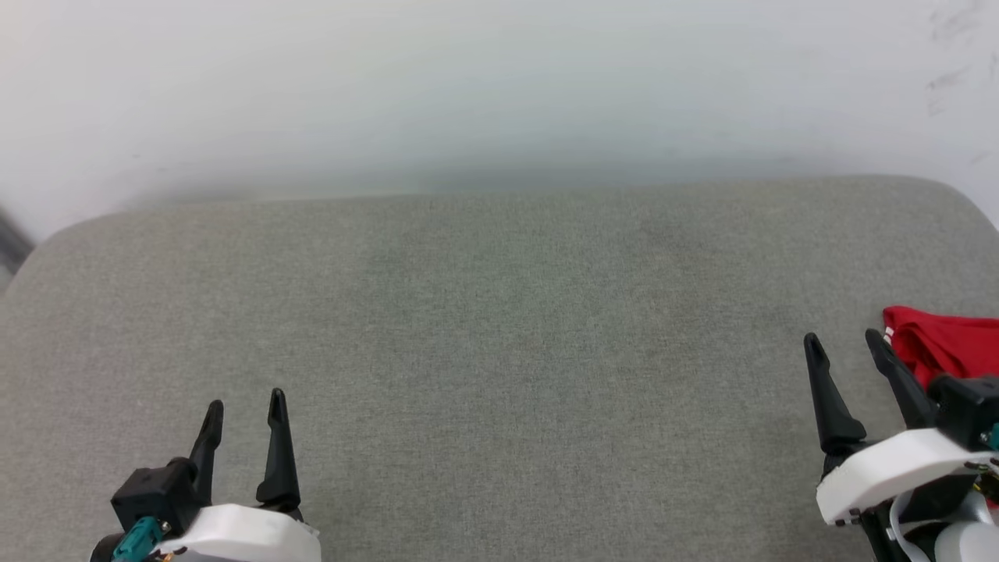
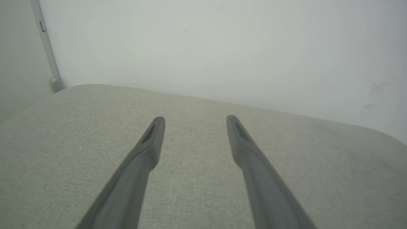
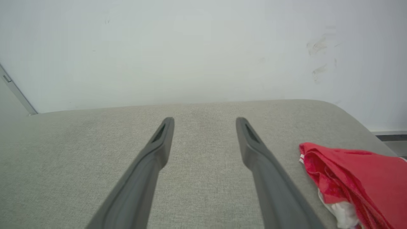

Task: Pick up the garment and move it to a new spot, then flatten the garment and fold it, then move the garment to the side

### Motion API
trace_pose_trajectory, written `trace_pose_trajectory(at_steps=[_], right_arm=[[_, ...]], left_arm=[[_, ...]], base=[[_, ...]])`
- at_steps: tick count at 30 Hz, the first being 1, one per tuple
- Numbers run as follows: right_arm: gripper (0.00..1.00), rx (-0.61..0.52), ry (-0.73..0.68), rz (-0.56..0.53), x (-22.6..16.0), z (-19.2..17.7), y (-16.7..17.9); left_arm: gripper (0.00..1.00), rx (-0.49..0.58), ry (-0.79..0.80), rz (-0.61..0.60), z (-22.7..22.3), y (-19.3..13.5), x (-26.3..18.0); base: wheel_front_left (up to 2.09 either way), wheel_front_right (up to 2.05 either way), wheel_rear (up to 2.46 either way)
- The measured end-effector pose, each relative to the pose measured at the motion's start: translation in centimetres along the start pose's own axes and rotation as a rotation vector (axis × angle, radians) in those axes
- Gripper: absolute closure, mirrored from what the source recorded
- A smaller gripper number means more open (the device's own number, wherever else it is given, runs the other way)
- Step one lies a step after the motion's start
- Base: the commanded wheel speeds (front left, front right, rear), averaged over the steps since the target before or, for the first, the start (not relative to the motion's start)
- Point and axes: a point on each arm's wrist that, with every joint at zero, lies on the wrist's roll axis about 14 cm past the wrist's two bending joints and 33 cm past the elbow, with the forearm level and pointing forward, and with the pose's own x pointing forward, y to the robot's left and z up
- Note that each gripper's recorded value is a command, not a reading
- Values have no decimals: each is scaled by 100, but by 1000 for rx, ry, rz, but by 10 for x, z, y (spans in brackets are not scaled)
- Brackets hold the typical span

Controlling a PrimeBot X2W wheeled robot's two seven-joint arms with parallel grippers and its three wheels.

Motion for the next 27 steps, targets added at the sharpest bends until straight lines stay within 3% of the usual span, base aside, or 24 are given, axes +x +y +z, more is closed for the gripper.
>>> trace_pose_trajectory(at_steps=[10, 27], right_arm=[[0, -39, 3, -16, -29, 9, 1], [0, -54, 13, -6, -33, 12, 5]], left_arm=[[0, 24, 7, -21, -4, -5, -9], [0, 42, 23, -40, -10, -9, -9]], base=[[0, 0, 0], [0, 0, 0]])
